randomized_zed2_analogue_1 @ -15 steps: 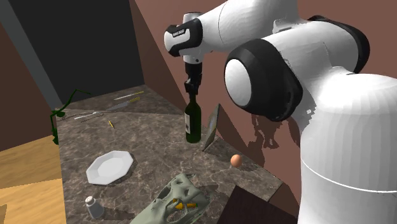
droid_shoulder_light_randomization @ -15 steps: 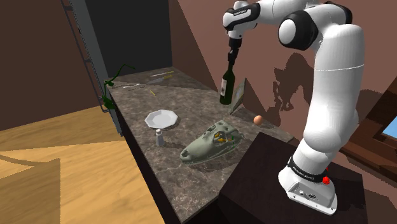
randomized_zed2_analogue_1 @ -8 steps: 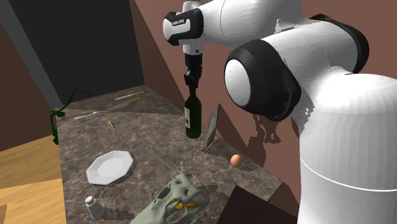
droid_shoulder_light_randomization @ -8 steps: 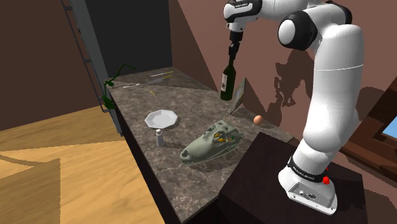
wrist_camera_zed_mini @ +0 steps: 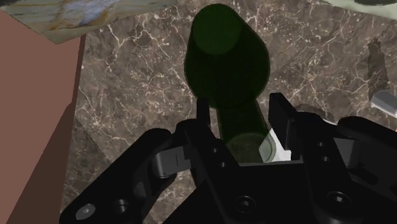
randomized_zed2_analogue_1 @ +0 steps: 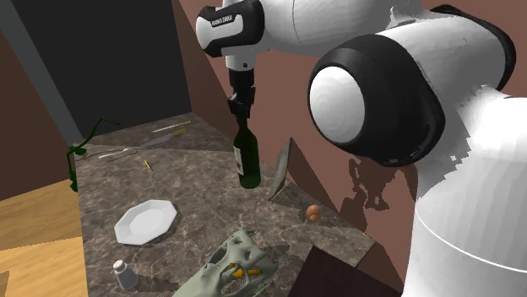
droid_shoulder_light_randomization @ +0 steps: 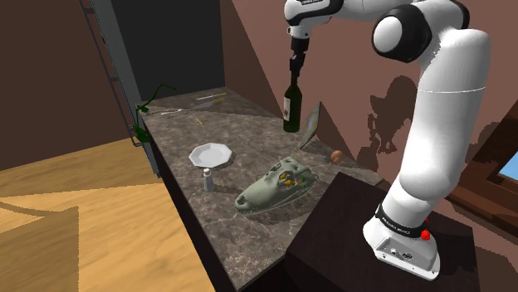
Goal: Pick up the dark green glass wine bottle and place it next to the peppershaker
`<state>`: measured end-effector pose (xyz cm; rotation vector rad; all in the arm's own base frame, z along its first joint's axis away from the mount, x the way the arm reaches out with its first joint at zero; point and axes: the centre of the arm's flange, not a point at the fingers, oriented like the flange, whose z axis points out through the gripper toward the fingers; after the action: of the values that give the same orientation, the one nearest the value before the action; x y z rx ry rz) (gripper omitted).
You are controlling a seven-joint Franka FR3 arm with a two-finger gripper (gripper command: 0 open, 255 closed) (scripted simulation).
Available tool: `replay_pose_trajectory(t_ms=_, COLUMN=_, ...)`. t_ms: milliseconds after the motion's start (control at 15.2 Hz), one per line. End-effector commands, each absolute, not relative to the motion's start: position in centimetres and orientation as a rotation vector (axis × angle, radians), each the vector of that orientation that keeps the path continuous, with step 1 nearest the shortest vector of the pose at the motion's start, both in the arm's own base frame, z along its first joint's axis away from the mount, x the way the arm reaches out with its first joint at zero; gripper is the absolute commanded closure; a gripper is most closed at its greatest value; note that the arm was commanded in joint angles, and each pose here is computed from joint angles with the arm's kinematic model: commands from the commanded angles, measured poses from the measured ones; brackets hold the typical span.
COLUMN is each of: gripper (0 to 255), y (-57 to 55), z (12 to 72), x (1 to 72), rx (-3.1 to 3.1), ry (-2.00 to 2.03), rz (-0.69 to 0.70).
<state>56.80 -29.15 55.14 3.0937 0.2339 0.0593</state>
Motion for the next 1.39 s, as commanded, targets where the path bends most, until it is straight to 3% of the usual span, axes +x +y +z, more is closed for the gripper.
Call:
replay_pose_trajectory(t_ms=0, gripper=255, y=-26.6, z=55.1, x=57.3, rx=3.093, ry=0.231, rz=0.06)
replay_pose_trajectory(t_ms=1320, gripper=255, y=-0.6, z=55.2, x=61.9, rx=3.093, ry=0.231, rz=0.06)
